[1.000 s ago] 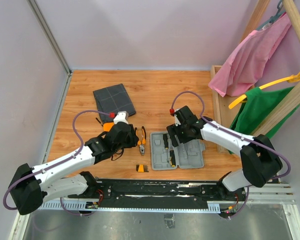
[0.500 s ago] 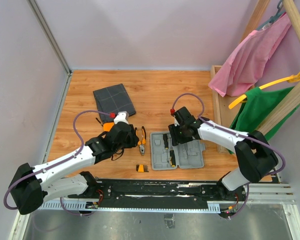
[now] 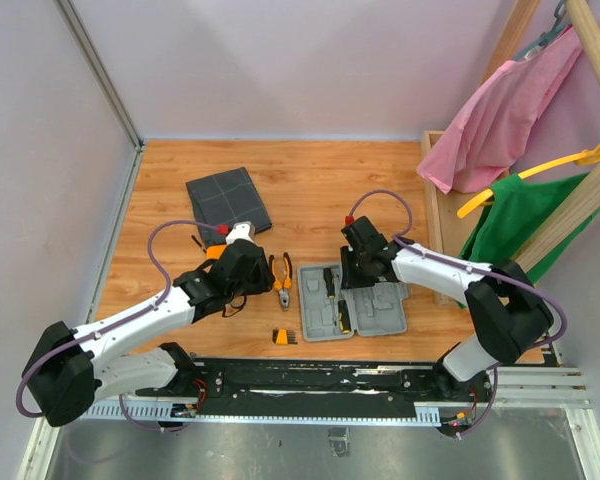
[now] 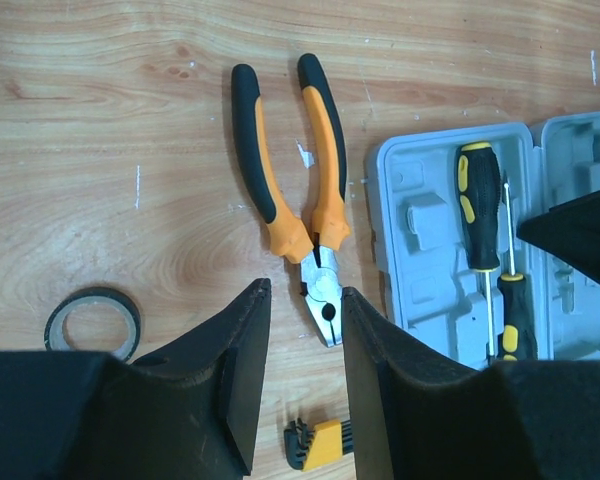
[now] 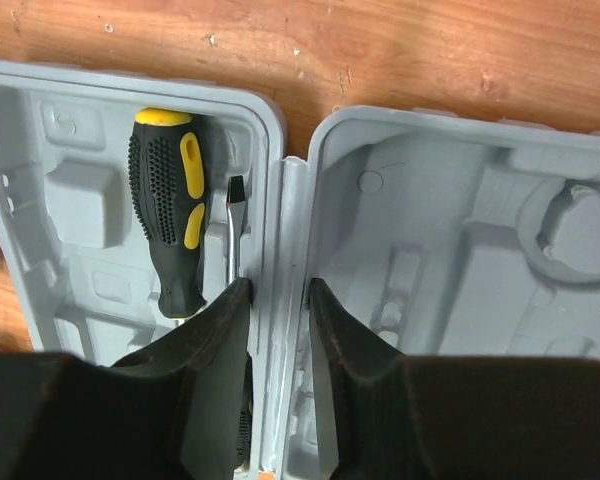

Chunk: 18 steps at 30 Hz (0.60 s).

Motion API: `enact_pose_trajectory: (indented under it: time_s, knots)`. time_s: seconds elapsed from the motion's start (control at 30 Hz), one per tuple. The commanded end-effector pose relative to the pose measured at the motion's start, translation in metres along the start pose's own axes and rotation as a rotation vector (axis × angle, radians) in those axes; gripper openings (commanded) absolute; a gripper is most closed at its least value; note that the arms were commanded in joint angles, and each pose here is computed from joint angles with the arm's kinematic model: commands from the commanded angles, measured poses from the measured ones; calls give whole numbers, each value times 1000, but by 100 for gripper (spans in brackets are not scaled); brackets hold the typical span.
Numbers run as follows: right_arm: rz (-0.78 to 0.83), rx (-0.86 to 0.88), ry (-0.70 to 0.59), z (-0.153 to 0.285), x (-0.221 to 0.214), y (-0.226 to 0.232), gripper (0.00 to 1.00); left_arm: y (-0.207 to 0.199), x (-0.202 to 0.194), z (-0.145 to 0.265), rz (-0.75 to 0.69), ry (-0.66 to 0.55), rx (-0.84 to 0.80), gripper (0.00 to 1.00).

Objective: Sort the tools into containers
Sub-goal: Adjust the storage box at the center of the board.

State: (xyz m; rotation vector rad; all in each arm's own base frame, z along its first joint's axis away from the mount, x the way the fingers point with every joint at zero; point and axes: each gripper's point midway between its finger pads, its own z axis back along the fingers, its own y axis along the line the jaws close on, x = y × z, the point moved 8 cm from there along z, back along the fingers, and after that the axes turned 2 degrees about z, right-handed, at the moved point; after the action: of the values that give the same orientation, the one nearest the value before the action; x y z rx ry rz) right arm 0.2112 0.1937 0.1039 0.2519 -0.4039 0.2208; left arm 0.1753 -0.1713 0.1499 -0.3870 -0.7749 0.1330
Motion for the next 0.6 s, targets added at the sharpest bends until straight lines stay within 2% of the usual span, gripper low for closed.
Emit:
enact_pose_trajectory:
  time_s: [0.0, 0.17, 0.33, 0.5, 0.57]
  knots:
    - [-102, -105, -22, -5, -11, -7, 23, 5, 0, -3, 19, 12, 6, 39]
    - [-175, -122, -80, -2, -2, -5, 18, 8, 1, -2, 24, 14, 12, 38]
    - [-212, -160, -150, 7, 5, -8, 18, 9, 3, -3, 36, 15, 11, 38]
    - [-182, -154, -255, 27, 17, -9, 24, 9, 4, -5, 38, 18, 5, 38]
    - [-142, -139, -292, 36, 23, -8, 30, 9, 5, -5, 39, 13, 6, 38]
